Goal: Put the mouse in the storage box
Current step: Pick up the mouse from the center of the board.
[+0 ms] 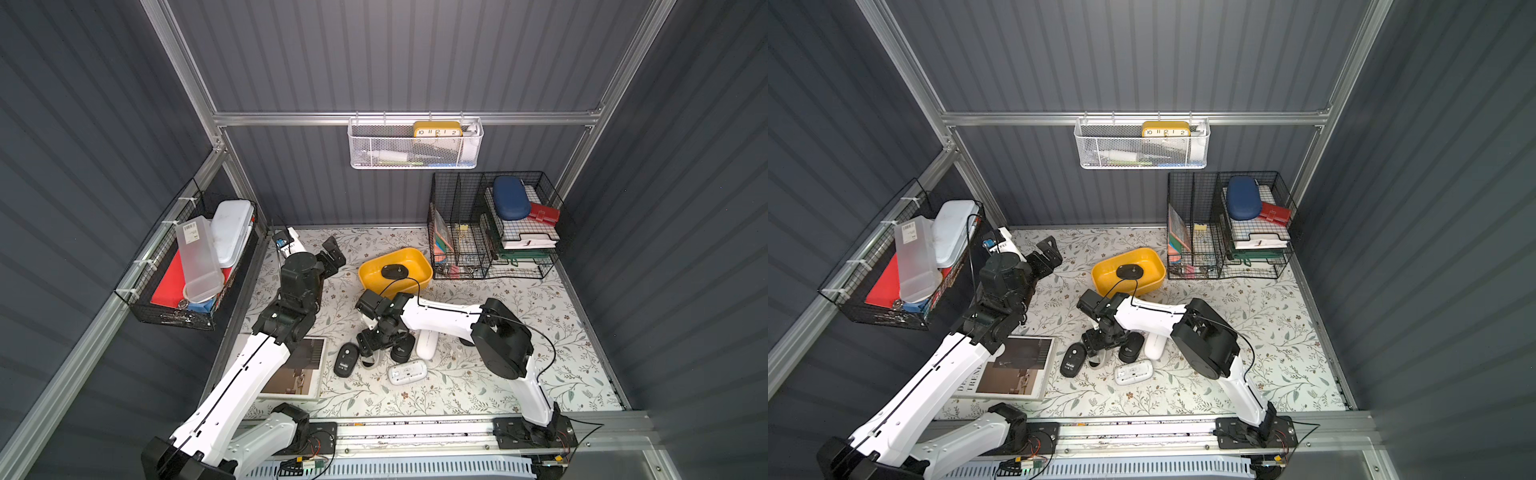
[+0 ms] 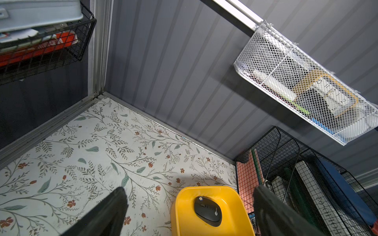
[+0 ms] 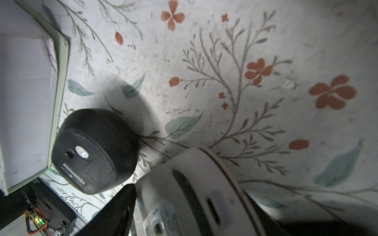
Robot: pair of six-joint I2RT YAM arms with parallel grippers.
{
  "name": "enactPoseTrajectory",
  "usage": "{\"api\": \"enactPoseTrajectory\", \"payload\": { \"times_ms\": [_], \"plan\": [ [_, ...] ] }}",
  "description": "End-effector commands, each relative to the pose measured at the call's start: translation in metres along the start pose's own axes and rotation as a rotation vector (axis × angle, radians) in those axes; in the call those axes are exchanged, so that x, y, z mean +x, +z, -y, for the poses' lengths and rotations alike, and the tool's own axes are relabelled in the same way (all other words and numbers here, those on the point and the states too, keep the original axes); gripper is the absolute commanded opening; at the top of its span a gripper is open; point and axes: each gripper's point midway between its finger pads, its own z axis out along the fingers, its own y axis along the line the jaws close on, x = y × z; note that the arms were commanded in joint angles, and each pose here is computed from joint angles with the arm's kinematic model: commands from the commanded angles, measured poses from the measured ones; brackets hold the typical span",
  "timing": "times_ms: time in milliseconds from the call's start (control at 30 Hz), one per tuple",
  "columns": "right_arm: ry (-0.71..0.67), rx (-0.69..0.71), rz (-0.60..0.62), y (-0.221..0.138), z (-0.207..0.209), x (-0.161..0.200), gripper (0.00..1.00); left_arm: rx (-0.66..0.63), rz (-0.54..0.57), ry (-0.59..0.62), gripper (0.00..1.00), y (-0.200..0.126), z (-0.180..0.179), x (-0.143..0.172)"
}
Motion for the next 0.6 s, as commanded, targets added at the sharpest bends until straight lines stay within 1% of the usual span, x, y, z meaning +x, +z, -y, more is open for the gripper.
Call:
{"api": "enactPoseTrajectory", "payload": {
  "times_ms": [0, 133, 267, 467, 567],
  "plan": [
    [0.01, 0.035, -0.028, 0.003, 0.009, 0.004, 0.71, -0.005, 0.013, -0.002, 0.99, 0.002, -0.001, -0.002],
    [0.008, 0.037, -0.032, 0.002, 0.009, 0.005, 0.65, -0.008, 0.02, -0.002, 0.99, 0.001, -0.002, -0.004],
    [0.004, 0.04, -0.025, -0.003, 0.009, 0.005, 0.55, -0.009, 0.019, 0.0, 0.99, 0.002, -0.002, -0.004],
    [0.009, 0.044, 0.063, -0.025, 0.009, -0.005, 0.44, -0.013, -0.009, 0.006, 0.99, 0.008, -0.002, 0.004],
    [0.042, 0.03, 0.127, -0.039, 0.012, -0.013, 0.37, -0.004, -0.019, 0.004, 0.99, 0.009, 0.0, 0.007]
  ]
}}
